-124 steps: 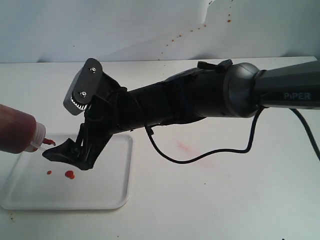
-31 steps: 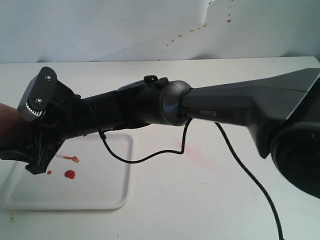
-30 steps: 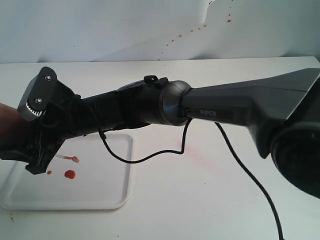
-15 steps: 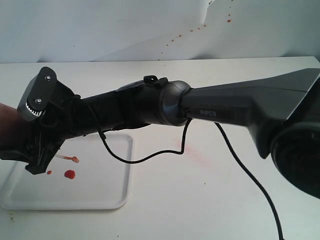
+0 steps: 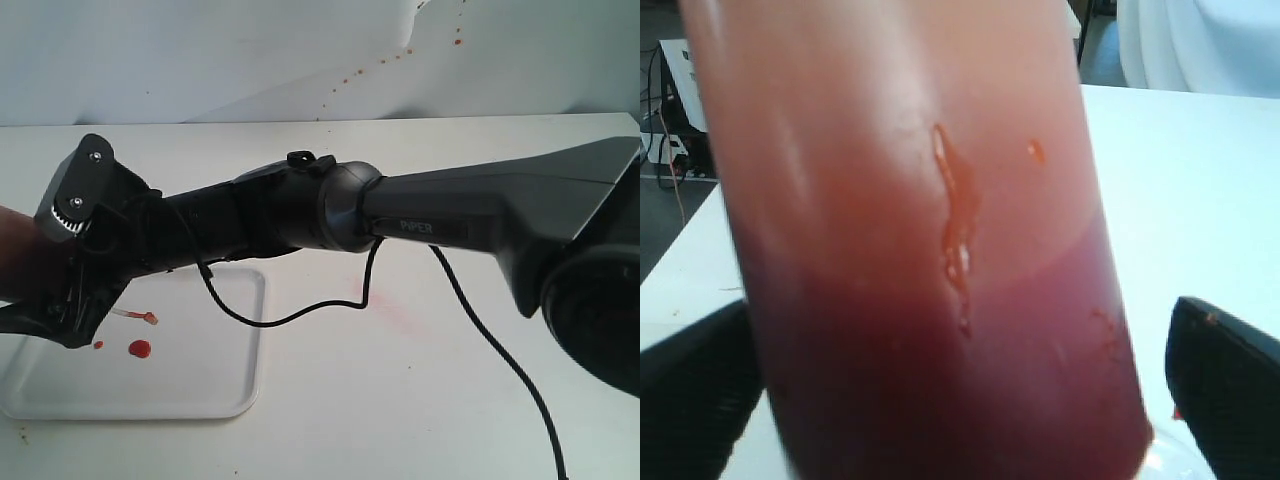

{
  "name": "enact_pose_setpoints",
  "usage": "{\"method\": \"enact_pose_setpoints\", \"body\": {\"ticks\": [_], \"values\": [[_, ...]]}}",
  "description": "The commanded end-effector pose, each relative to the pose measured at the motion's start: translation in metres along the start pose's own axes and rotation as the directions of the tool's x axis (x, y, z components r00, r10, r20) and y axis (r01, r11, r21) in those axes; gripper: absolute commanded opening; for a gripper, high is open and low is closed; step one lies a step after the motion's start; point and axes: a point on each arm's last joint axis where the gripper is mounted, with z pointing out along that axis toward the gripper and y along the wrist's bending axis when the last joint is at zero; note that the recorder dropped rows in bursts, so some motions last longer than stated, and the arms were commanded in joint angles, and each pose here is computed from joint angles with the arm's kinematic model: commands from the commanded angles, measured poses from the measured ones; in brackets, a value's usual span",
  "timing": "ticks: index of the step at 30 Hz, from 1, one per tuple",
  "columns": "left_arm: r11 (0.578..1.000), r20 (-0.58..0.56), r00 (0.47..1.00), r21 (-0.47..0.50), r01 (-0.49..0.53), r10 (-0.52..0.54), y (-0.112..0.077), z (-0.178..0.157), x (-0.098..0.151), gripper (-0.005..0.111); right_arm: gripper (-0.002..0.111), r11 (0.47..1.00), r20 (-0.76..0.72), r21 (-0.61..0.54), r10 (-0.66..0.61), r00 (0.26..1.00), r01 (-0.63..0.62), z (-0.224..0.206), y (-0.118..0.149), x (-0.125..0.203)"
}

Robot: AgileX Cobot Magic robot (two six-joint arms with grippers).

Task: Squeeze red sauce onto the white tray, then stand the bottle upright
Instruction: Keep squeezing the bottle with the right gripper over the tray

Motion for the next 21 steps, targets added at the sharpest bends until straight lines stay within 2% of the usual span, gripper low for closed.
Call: {"method": "enact_pose_setpoints", "body": {"ticks": [1,5,21], "values": [[1.000,-0.007,1.000,-0.030,0.006,-0.006,0.002,-0.002,0.002,0.000,0.105,0.999,0.031,-0.029,-0.013,0.999,0.014,-0.001,0.003,-0.007],[0.999,-0.013,0.999,-0.024,-0.035,0.035,0.002,-0.002,0.003,0.000,0.105,0.998,0.051,-0.059,-0.013,0.999,0.016,-0.001,0.005,-0.009],[1.000,0.001,1.000,-0.013,-0.024,0.024,0.001,-0.002,0.001,0.000,0.105,0.998,0.074,-0.049,-0.037,0.997,0.041,-0.007,0.006,-0.024]]}}
